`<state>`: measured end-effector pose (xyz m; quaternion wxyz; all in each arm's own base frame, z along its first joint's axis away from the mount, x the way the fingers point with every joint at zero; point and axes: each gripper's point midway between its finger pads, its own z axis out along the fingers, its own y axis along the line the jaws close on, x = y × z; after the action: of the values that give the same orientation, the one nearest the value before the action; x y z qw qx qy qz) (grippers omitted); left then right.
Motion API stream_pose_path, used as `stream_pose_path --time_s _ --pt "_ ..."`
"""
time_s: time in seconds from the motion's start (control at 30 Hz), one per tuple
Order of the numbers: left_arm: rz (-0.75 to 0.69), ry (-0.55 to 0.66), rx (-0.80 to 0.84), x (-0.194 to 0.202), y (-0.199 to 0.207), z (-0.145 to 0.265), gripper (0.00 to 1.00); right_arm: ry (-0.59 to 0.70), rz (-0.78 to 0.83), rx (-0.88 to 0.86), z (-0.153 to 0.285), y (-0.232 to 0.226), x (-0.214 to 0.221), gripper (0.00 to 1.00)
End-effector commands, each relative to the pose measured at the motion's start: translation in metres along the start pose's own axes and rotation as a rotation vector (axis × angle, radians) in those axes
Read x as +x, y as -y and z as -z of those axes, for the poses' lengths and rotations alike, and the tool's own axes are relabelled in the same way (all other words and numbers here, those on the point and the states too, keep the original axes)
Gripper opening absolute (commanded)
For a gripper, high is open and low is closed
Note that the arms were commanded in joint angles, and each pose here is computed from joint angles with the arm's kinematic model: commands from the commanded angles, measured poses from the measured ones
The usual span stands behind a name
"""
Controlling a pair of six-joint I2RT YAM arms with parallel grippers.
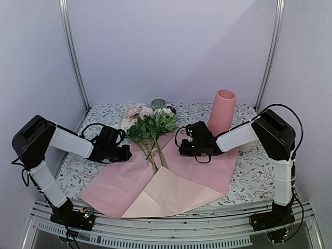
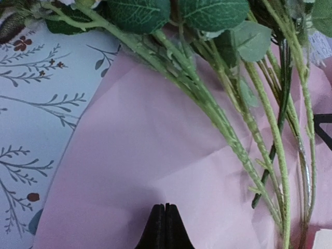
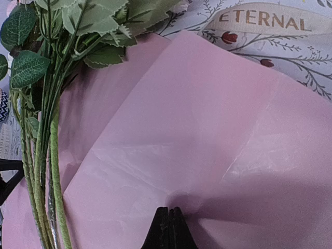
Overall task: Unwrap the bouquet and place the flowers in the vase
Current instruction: Adjust the 1/4-folded wrapping paper with the folded wrapping paper.
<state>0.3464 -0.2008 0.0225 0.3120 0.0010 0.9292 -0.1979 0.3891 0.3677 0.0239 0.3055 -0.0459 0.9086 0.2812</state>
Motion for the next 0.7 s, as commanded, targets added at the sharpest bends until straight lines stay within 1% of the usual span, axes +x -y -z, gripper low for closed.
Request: stream_pose_path --time_s 0.0,0.33,0.5,0.67 --pt "0.010 0.018 -0.045 -0.011 -0.013 -0.013 0.00 -0.019 -0.055 0.186 -0.010 0.034 0.010 0.02" --pt "0.057 0.006 -0.101 -0.012 -0.039 -0.032 0.00 -0.046 -0.069 0.273 -0.027 0.055 0.015 0.02" --pt "0.070 -0.001 -0.106 -0.017 -0.048 -0.041 0.00 -0.017 -0.076 0.300 -0.026 0.059 0.001 0.02" --pt "0.073 0.011 -0.109 -0.023 -0.052 -0.043 0.00 -0.024 -0.087 0.311 -0.022 0.066 -0.005 0.02"
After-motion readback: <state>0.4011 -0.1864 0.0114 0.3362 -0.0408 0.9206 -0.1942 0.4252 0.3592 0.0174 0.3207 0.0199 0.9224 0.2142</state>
